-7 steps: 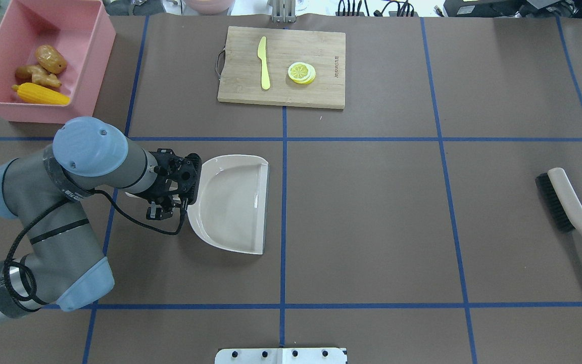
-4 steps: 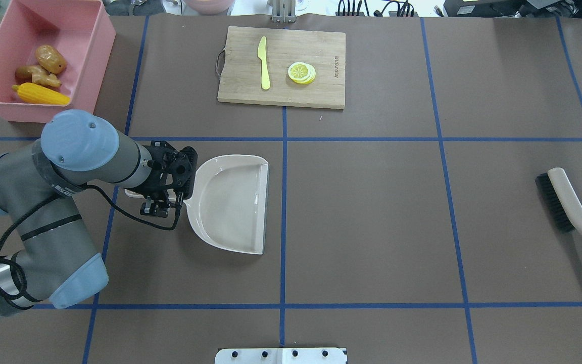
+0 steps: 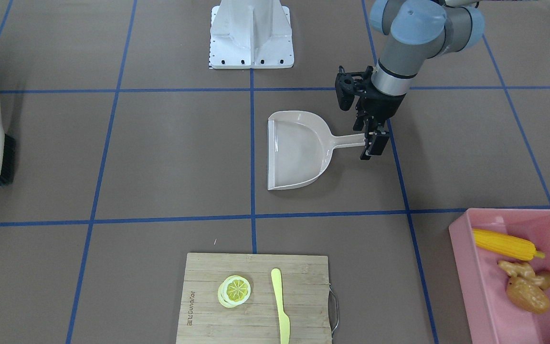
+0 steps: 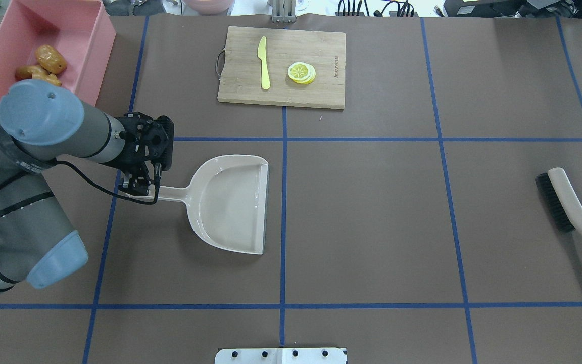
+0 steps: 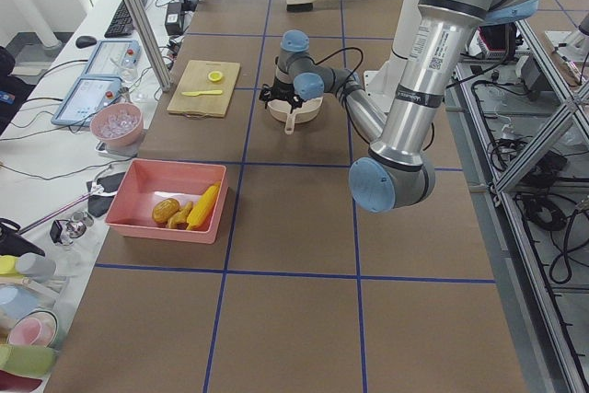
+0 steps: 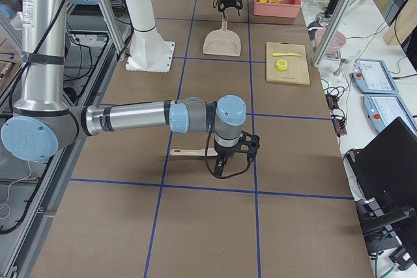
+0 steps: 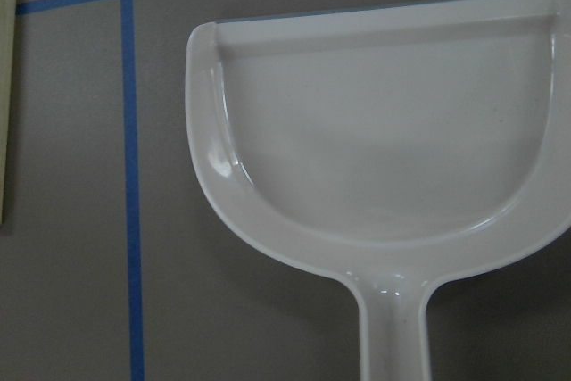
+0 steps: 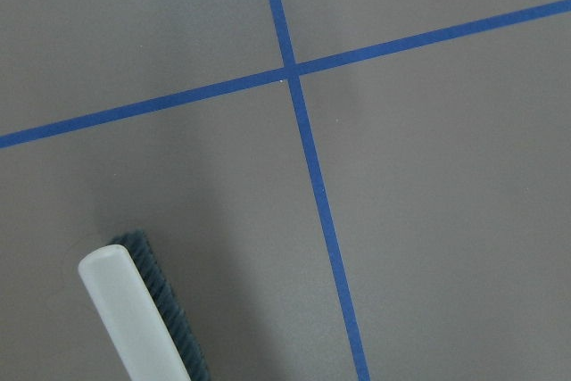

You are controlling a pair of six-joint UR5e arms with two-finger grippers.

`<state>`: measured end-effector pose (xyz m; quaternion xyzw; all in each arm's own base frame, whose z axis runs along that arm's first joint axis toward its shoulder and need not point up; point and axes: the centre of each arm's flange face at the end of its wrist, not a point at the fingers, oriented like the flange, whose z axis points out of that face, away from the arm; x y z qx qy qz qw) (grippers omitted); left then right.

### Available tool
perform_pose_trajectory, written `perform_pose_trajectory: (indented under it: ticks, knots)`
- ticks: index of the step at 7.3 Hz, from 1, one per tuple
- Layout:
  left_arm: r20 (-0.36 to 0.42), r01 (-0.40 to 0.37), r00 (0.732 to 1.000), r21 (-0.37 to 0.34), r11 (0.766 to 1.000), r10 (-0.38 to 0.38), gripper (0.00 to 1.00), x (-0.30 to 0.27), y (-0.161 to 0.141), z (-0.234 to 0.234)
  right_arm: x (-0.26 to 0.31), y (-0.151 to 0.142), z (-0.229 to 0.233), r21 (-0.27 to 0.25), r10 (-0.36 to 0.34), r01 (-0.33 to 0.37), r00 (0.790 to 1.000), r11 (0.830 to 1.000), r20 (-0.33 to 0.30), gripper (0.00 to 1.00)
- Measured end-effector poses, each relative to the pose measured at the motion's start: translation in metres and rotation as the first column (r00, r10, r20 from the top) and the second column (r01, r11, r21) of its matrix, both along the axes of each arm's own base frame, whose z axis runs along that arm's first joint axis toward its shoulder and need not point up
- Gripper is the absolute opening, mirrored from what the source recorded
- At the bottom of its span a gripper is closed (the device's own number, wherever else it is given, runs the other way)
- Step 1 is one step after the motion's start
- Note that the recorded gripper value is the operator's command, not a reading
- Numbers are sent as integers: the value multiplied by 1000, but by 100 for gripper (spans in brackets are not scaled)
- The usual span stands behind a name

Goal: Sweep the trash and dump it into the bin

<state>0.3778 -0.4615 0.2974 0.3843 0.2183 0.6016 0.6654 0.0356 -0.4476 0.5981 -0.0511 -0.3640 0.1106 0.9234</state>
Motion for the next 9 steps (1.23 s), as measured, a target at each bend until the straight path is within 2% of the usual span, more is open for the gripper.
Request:
perform_pose_trajectory:
  ticks: [3,4,5,7,8,9]
  knots:
    - [53,179,983,-72,981,-175,98,-90,-61,14,0,0,2,-4,-1,1,1000,1000,-2,100]
    - [38,230,973,-136,964,-227,98,-117,-73,16,0,0,2,-4,-1,1,1000,1000,-2,100]
    - [15,285,957,-230,930,-290,98,-143,-85,21,0,0,3,-5,-1,1,1000,1000,-2,100]
    - [12,416,894,-396,819,-448,98,-221,-107,48,0,1,3,-6,0,0,1000,1000,-2,100]
    - [43,485,850,-450,750,-525,98,-274,-110,77,0,0,3,-6,0,0,1000,1000,-2,100]
    - [94,552,799,-508,662,-594,98,-331,-101,119,0,0,3,-4,-1,1,1000,1000,-2,100]
